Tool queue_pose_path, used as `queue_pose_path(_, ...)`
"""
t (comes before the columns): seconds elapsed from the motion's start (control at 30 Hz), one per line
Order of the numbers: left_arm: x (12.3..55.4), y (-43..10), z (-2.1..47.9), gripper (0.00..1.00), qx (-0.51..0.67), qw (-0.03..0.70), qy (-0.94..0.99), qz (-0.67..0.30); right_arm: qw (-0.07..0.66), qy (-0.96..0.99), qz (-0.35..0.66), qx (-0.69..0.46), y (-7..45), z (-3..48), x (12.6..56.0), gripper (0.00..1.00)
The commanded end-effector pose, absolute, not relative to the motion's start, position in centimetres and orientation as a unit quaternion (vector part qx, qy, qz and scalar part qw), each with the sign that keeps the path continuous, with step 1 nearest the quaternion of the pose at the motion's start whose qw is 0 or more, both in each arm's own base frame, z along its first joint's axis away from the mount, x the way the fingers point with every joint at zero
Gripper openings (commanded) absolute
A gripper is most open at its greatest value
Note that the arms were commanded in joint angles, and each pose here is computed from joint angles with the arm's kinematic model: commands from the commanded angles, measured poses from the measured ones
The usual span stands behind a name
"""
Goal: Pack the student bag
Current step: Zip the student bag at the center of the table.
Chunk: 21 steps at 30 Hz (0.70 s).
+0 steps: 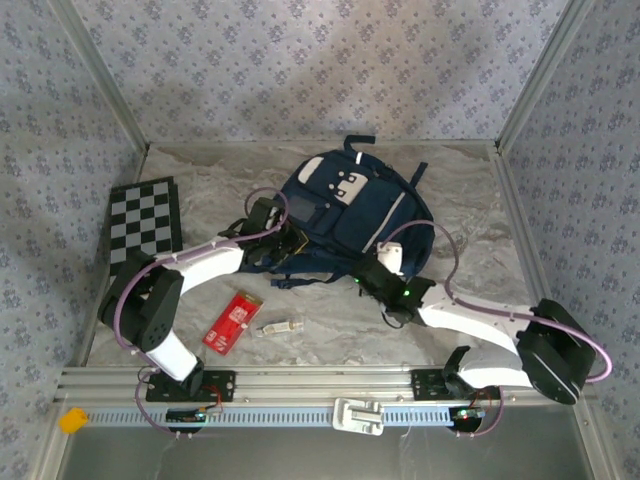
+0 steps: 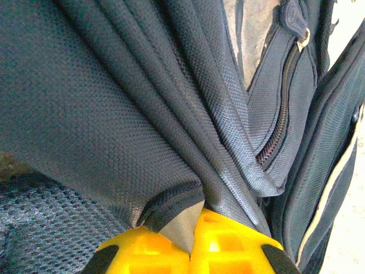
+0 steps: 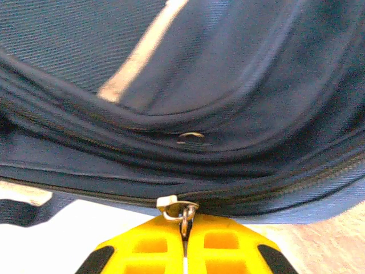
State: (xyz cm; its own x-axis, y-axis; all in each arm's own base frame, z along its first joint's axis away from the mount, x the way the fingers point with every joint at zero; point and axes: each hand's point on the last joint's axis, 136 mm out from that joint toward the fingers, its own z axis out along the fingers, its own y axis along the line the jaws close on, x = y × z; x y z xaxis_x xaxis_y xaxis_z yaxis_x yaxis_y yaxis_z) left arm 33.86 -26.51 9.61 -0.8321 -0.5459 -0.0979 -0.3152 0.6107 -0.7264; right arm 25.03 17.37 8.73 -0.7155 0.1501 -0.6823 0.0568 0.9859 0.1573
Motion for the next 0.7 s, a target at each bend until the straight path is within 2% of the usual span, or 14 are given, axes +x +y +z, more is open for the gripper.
queue_pose_path(0.0,34.5,-26.5,12.2,0.00,-0.229,0.189,0.871,-0.392,0.364,0.928,0.050,0.061,15.8,8.1,25.0,0.04)
queue_pose_path(0.23,34.4,-27.5,12.5,0.00,-0.222,0.185,0.871,-0.398,0.360,0.929,0.090,0.009,18.3,8.2,27.2,0.09)
queue_pose_path(0.37,34.5,-27.5,12.4,0.00,-0.221,0.185,0.871,-0.397,0.361,0.926,0.106,-0.014,19.1,8.3,27.8,0.19)
queue_pose_path(0.53,34.6,-28.0,12.4,0.00,-0.218,0.182,0.872,-0.399,0.355,0.933,0.065,-0.017,18.0,7.4,28.5,0.20)
queue_pose_path(0.67,34.6,-28.1,12.5,0.00,-0.214,0.182,0.873,-0.399,0.355,0.934,0.032,-0.006,16.8,7.1,28.7,0.14)
